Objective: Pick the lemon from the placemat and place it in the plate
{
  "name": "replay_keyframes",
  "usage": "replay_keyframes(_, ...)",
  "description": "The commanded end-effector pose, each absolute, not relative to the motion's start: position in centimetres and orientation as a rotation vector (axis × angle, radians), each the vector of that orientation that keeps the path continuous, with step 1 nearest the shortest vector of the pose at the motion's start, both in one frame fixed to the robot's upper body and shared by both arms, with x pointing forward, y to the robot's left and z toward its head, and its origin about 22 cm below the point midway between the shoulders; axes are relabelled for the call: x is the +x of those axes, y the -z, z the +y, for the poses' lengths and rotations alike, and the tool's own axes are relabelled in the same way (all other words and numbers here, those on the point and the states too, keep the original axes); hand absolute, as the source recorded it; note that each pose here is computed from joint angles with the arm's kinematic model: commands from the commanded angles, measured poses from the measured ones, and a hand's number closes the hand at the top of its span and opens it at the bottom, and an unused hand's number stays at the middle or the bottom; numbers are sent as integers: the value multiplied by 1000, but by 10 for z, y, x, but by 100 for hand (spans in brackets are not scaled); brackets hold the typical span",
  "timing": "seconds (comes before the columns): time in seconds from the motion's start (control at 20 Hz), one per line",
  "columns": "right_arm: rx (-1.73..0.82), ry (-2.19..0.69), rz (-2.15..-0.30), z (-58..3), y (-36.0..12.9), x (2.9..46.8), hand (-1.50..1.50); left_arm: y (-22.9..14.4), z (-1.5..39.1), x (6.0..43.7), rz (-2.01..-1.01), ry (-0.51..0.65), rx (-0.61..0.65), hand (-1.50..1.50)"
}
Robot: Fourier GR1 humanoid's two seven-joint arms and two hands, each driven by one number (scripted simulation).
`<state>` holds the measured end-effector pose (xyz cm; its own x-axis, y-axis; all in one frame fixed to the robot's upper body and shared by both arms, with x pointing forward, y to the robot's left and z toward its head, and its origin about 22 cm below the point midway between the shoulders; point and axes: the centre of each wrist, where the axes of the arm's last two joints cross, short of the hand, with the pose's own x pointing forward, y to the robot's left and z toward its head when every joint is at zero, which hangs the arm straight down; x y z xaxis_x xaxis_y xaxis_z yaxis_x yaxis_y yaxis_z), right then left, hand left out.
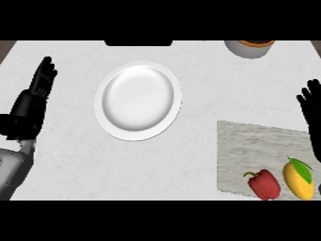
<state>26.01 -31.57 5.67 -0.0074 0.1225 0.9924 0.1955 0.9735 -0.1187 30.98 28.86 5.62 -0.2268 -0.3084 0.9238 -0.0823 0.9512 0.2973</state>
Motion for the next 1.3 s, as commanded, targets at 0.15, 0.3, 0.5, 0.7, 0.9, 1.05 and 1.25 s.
replay_keyframes(0.15,115,219,-1783,-308,-89,240,-150,-20,338,263,-1631,256,470,0)
replay_keyframes(0.3,-482,-96,-1779,-364,-117,238,-150,5,344,247,-1512,274,489,0)
replay_keyframes(0.5,-432,356,-2027,-326,-90,191,-150,17,353,212,-1486,277,477,0)
replay_keyframes(0.7,-425,454,-2088,-311,-79,133,-150,2,348,208,-1491,271,499,0)
replay_keyframes(0.9,-372,318,-2075,-317,-78,93,-150,6,336,218,-1502,275,487,0)
replay_keyframes(1.05,-364,139,-1957,-332,-104,88,-150,-7,349,213,-1503,278,487,0)
replay_keyframes(1.25,-496,-128,-1761,-352,-108,77,-150,12,334,212,-1506,274,485,0)
